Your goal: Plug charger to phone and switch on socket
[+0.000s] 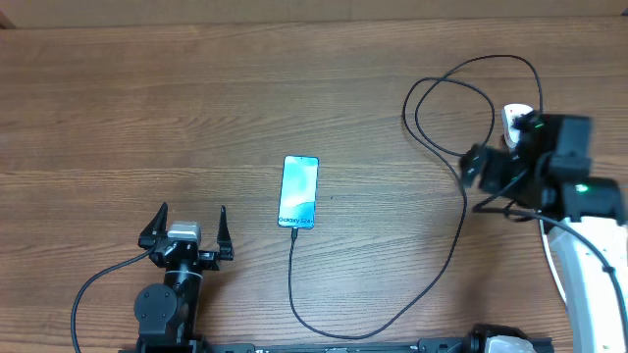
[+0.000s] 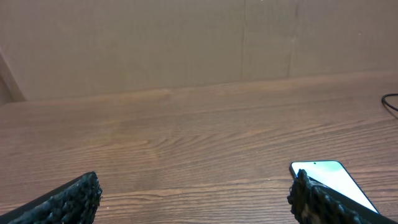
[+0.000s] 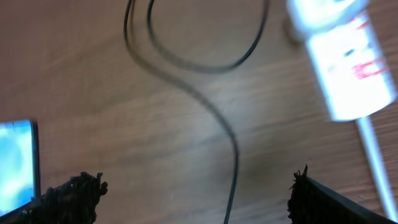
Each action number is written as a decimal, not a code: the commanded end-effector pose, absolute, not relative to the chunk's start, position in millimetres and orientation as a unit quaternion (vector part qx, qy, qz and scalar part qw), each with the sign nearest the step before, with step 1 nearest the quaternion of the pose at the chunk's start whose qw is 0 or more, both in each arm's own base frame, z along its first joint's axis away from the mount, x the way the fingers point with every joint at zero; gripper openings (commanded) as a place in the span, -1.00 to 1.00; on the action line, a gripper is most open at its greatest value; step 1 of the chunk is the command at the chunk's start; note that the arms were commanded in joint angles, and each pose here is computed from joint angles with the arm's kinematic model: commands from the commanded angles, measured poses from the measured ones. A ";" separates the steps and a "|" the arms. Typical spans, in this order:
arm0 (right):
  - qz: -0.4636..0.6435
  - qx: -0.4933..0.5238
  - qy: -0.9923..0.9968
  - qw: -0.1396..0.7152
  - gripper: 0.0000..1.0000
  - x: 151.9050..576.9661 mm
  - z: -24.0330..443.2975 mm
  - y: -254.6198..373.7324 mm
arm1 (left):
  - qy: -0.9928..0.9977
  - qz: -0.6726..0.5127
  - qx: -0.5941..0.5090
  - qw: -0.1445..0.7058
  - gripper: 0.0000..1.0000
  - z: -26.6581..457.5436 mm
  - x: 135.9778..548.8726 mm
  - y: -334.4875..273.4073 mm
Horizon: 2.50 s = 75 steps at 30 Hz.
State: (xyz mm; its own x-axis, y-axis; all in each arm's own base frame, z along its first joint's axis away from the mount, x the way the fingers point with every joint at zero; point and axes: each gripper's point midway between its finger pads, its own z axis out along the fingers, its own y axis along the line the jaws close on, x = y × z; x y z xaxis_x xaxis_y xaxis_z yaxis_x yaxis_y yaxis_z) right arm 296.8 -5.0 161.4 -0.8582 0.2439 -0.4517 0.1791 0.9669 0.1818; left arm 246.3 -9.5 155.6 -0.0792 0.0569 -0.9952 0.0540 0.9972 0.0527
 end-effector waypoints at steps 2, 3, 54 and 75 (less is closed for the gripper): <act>0.052 0.085 0.965 0.242 1.00 290.7 144.5 4.4 | 0.732 0.005 0.045 0.680 0.99 156.1 245.9 -10.5; 0.054 0.081 0.964 0.247 1.00 293.0 140.9 6.4 | 0.732 0.005 0.045 0.680 0.99 156.1 245.9 -10.5; 0.169 -0.061 0.854 0.489 1.00 265.7 69.4 59.1 | 0.732 0.005 0.044 0.680 0.99 155.9 245.9 -10.5; 0.177 -0.091 0.816 0.542 1.00 248.8 95.2 66.1 | 0.732 0.005 0.045 0.680 0.99 156.0 245.9 -10.5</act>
